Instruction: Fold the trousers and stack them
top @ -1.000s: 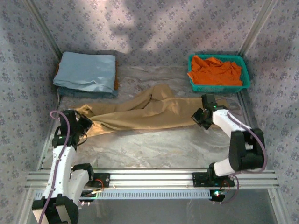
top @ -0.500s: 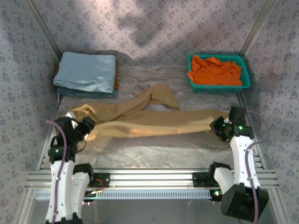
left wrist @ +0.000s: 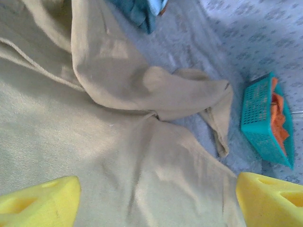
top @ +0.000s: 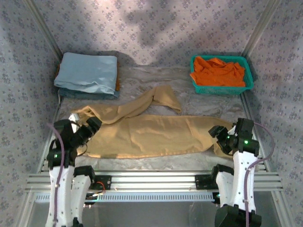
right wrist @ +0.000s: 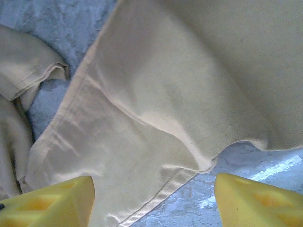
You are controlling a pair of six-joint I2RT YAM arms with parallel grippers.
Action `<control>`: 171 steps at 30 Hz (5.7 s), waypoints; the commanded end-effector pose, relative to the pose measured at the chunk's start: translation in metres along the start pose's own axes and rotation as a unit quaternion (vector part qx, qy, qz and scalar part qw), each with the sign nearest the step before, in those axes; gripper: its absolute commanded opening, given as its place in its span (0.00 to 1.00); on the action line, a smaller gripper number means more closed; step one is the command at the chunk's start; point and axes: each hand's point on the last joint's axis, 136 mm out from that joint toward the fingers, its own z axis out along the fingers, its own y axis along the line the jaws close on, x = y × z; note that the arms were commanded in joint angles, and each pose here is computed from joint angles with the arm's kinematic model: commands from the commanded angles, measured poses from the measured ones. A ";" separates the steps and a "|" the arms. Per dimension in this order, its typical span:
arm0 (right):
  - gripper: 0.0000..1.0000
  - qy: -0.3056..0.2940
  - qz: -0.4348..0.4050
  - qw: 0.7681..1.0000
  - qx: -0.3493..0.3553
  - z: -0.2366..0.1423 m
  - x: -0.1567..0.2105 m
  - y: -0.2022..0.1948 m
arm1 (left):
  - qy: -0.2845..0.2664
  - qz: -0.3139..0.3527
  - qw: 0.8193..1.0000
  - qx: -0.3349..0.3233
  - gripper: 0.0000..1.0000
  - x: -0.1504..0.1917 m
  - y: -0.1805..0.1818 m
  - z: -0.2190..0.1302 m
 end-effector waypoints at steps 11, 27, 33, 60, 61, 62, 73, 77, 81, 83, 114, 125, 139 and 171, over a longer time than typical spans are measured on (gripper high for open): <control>0.62 0.008 -0.015 0.998 0.059 0.093 -0.056 0.033 | 0.000 -0.038 0.991 -0.131 0.89 0.015 0.049 0.126; 0.68 -0.003 0.230 0.962 0.148 0.122 -0.110 -0.114 | -0.058 -0.178 0.947 -0.262 0.94 0.030 0.173 0.080; 0.67 -0.021 0.200 0.970 0.137 0.124 -0.138 -0.093 | -0.076 -0.175 0.950 -0.247 0.94 0.006 0.162 0.059; 0.47 0.058 -0.592 0.800 0.077 0.222 0.075 0.291 | -0.033 -0.067 0.974 -0.212 0.70 -0.110 0.078 0.112; 0.48 0.063 -0.600 0.793 0.086 0.228 0.078 0.290 | -0.029 -0.068 0.974 -0.215 0.69 -0.111 0.080 0.119; 0.49 0.062 -0.607 0.786 0.096 0.234 0.079 0.289 | -0.027 -0.071 0.973 -0.220 0.68 -0.113 0.082 0.123; 0.54 0.063 -0.609 0.781 0.121 0.286 0.065 0.289 | -0.021 -0.064 0.971 -0.231 0.34 -0.123 0.087 0.146; 0.40 0.055 -0.604 0.786 0.121 0.293 0.056 0.291 | -0.021 -0.063 0.970 -0.233 0.20 -0.123 0.088 0.147; 0.12 0.044 -0.593 0.795 0.124 0.289 0.045 0.293 | -0.024 -0.061 0.972 -0.226 0.09 -0.125 0.081 0.145; 0.00 0.034 -0.587 0.800 0.120 0.281 0.040 0.296 | -0.028 -0.058 0.973 -0.222 0.02 -0.129 0.076 0.141; 0.00 -0.193 -0.428 0.881 0.061 -0.002 -0.084 0.248 | -0.082 -0.019 0.985 -0.150 0.00 -0.166 0.001 0.048; 0.00 -0.201 -0.288 0.935 0.056 -0.052 -0.109 0.159 | -0.110 -0.044 0.985 -0.122 0.00 -0.167 0.007 0.014; 0.00 -0.226 -0.248 0.942 0.022 -0.088 -0.078 0.109 | -0.134 -0.062 0.984 -0.100 0.00 -0.161 0.016 0.001; 0.52 -0.133 -0.162 0.975 0.074 0.057 -0.149 0.133 | 0.021 0.010 0.988 -0.151 1.00 -0.125 -0.001 0.144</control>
